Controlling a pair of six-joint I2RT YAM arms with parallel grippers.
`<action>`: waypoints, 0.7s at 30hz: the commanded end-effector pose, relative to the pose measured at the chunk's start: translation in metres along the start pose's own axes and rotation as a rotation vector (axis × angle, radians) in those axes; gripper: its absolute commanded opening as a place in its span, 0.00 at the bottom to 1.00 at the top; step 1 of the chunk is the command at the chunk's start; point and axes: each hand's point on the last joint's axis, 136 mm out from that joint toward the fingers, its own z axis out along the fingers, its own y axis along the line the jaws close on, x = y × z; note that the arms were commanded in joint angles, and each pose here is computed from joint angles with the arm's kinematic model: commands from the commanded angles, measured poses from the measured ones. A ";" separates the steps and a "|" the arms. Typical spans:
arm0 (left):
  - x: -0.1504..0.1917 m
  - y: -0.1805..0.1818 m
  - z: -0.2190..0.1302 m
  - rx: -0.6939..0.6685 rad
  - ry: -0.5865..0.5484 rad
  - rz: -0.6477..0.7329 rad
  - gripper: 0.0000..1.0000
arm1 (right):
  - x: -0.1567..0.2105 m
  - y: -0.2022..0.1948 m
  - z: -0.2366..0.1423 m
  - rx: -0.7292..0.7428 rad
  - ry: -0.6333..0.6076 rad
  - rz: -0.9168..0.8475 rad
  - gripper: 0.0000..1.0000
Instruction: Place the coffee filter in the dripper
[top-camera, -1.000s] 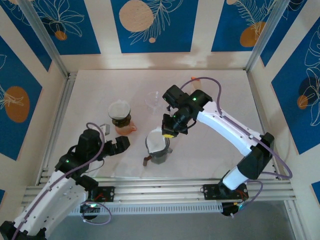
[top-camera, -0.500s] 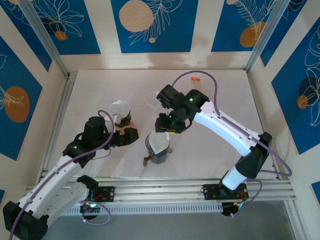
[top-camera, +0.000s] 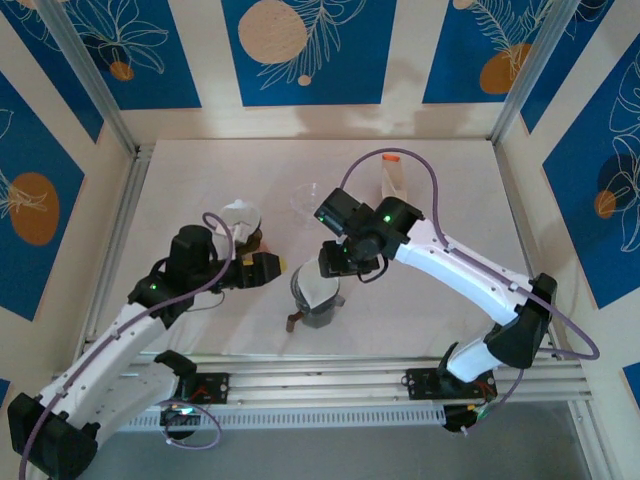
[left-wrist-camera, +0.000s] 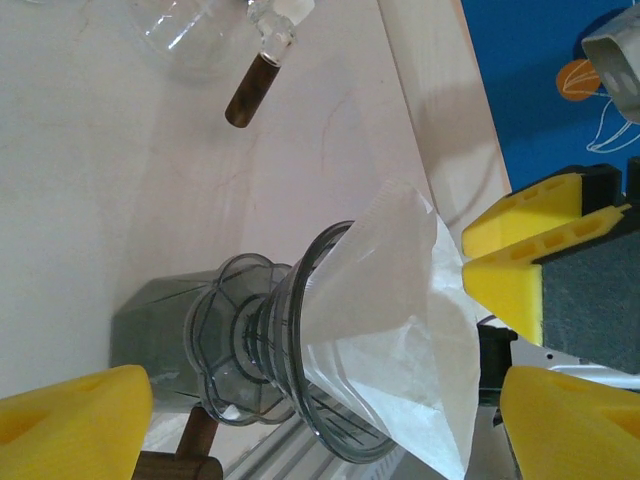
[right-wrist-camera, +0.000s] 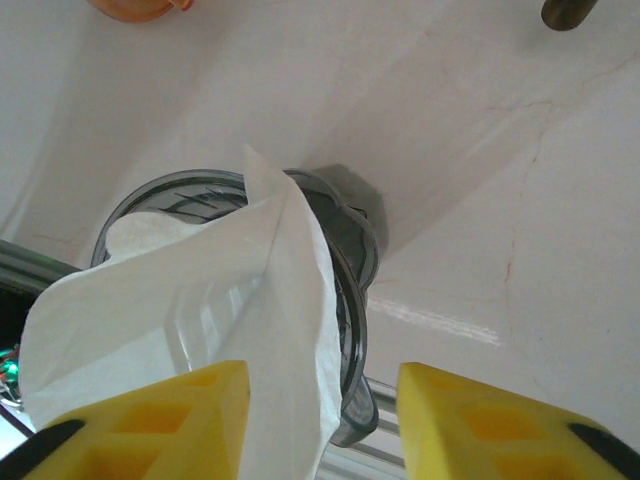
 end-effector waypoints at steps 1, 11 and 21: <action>-0.006 -0.020 -0.001 0.054 0.002 0.063 0.90 | 0.004 0.005 0.004 -0.024 0.014 -0.025 0.37; 0.000 -0.023 0.004 0.051 0.040 0.091 0.89 | 0.001 0.002 0.008 0.079 0.013 -0.126 0.00; 0.016 -0.011 0.019 0.004 0.098 0.113 0.85 | -0.003 0.000 0.015 0.272 -0.004 -0.273 0.00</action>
